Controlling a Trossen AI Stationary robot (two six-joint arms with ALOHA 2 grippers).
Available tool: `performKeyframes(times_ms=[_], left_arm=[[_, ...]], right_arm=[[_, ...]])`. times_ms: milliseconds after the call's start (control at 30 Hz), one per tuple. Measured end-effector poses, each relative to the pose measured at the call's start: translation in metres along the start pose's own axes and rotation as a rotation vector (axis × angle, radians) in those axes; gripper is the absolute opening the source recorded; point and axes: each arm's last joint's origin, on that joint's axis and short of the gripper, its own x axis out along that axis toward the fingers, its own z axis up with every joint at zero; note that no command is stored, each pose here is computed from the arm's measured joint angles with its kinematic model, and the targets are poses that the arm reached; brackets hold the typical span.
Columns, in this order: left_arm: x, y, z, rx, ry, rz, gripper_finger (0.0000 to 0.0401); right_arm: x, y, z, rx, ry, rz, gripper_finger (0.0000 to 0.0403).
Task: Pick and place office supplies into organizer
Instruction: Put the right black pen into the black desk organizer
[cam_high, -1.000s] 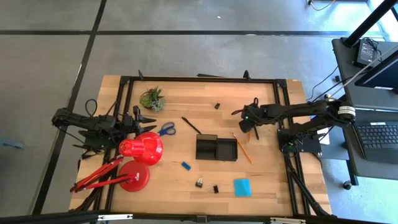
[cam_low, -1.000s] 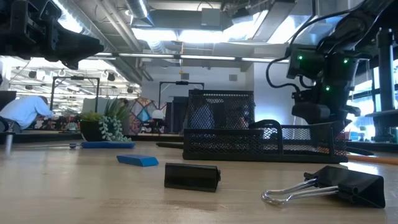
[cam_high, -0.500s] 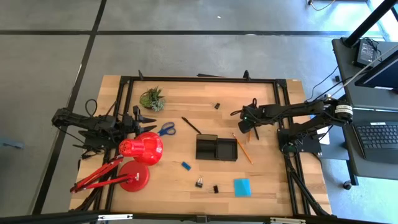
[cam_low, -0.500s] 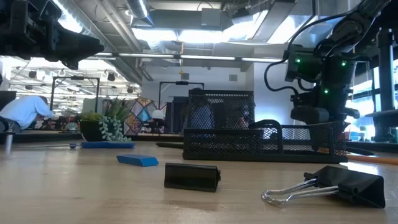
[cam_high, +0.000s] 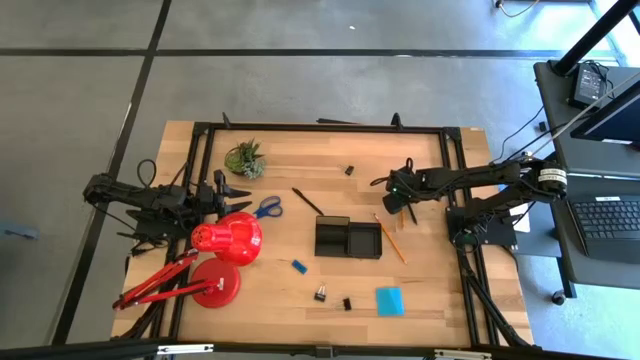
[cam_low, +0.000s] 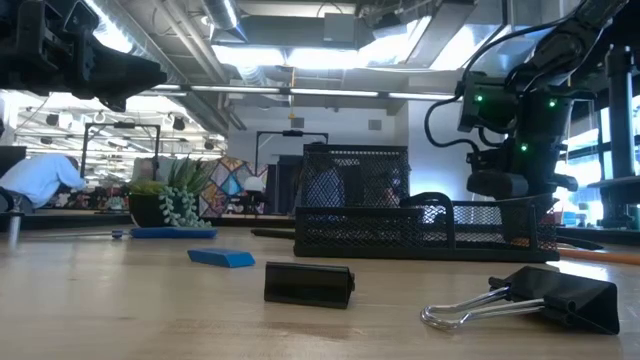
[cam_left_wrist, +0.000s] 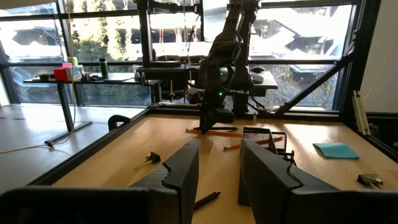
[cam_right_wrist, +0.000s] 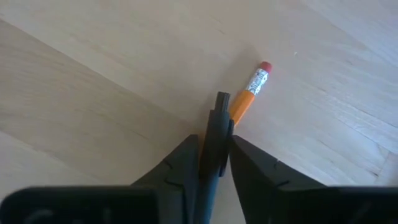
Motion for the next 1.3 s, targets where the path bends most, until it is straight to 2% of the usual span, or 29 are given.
performKeyframes(times_ms=[633, 1300], left_arm=[[0.0000, 0.0000, 0.0001, 0.000, 0.000, 0.000, 0.0111], [0.0000, 0.0000, 0.0001, 0.000, 0.000, 0.000, 0.0111]], right_arm=[[0.0000, -0.0003, -0.0002, 0.001, 0.000, -0.004, 0.0123], [0.0002, 0.0011, 0.0011, 0.007, -0.014, 0.012, 0.0125]])
